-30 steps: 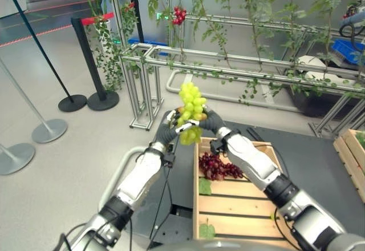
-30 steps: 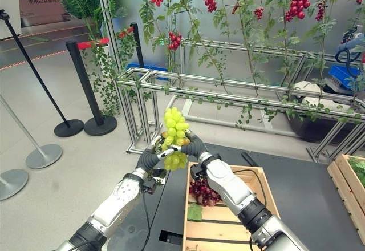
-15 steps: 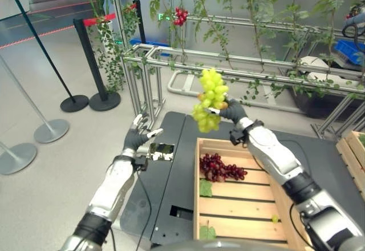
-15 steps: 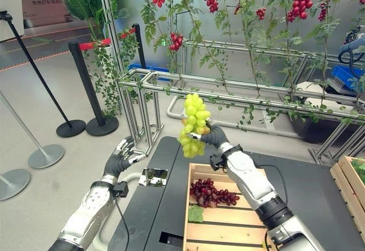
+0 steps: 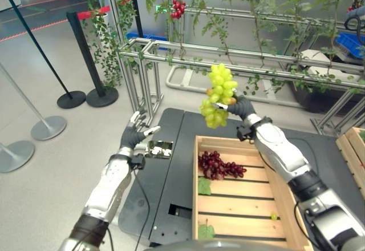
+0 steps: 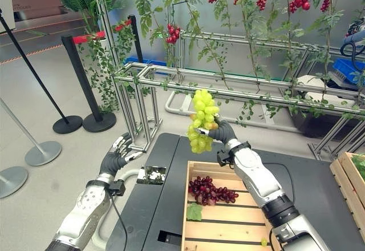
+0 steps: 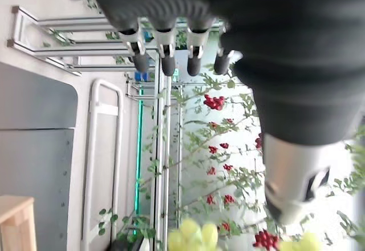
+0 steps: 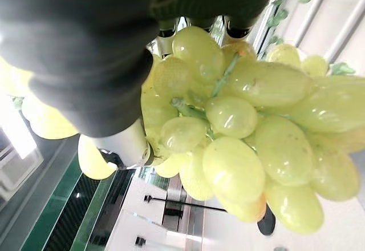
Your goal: Pick up the fruits from the basket on one side to the basket on the other side
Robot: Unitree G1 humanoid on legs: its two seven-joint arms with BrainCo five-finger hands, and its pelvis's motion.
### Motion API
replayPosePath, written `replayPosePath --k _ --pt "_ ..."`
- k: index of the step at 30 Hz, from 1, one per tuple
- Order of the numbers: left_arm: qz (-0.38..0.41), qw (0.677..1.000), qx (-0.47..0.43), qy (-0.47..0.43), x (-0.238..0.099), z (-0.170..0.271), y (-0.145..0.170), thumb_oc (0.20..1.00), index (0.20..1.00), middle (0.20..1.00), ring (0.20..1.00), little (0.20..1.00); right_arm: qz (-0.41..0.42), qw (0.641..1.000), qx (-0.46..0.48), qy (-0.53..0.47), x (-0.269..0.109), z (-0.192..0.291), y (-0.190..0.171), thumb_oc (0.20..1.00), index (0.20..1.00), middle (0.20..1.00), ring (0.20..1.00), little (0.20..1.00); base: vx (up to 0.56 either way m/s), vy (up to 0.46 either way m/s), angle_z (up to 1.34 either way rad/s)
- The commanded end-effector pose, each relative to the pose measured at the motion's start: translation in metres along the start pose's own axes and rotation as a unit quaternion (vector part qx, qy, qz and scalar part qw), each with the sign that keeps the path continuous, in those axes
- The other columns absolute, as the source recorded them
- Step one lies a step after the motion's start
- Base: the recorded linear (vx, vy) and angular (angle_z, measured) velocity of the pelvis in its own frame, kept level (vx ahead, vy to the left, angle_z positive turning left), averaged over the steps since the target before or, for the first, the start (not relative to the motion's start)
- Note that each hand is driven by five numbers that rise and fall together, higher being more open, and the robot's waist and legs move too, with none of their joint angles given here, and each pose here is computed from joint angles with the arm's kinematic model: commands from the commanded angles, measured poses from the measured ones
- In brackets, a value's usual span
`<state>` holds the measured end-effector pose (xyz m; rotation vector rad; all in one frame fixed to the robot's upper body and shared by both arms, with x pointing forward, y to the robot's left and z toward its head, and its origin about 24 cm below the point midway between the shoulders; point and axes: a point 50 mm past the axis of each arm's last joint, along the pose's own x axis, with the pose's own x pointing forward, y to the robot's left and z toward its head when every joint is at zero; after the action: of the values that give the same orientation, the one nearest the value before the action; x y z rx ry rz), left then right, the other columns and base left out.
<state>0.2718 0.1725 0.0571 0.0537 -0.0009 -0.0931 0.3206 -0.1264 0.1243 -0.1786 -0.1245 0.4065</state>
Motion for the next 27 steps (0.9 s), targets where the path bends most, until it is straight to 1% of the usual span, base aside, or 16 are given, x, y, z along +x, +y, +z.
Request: replayPosePath --k 1,8,13,19,21,25,27 --pt "-0.029 0.997 0.021 -0.067 0.024 0.032 -0.015 1.0 1.0 1.0 1.0 1.0 0.033 0.992 0.001 -0.121 0.02 0.055 0.016 0.2 0.2 0.2 0.2 0.2 0.0 0.0 0.0" --pt "-0.064 0.994 0.03 -0.08 0.038 0.041 -0.043 1.0 1.0 1.0 1.0 1.0 0.1 0.987 0.026 -0.126 0.028 0.058 0.057 0.2 0.2 0.2 0.2 0.2 0.0 0.0 0.0" --pt "-0.073 0.994 0.037 -0.071 0.045 0.039 -0.055 1.0 1.0 1.0 1.0 1.0 0.136 0.982 0.038 -0.125 0.03 0.06 0.08 0.2 0.2 0.2 0.2 0.2 0.0 0.0 0.0" --pt "-0.073 0.995 0.033 -0.058 0.044 0.033 -0.059 1.0 1.0 1.0 1.0 1.0 0.159 0.977 0.052 -0.133 0.029 0.064 0.095 0.2 0.2 0.2 0.2 0.2 0.01 -0.003 0.0" --pt "-0.072 0.996 0.029 -0.041 0.046 0.026 -0.063 1.0 1.0 1.0 1.0 1.0 0.181 0.971 0.076 -0.134 0.027 0.066 0.11 0.2 0.2 0.2 0.2 0.2 0.01 0.0 0.0" --pt "-0.077 0.996 0.046 -0.009 0.048 0.012 -0.066 1.0 1.0 1.0 1.0 1.0 0.206 0.965 0.075 -0.141 0.028 0.072 0.122 0.2 0.2 0.2 0.2 0.2 0.01 -0.002 0.0" --pt "-0.077 0.996 0.05 -0.002 0.047 0.008 -0.066 1.0 1.0 1.0 1.0 1.0 0.208 0.965 0.07 -0.145 0.029 0.075 0.122 0.2 0.2 0.2 0.2 0.2 0.0 0.0 0.0"
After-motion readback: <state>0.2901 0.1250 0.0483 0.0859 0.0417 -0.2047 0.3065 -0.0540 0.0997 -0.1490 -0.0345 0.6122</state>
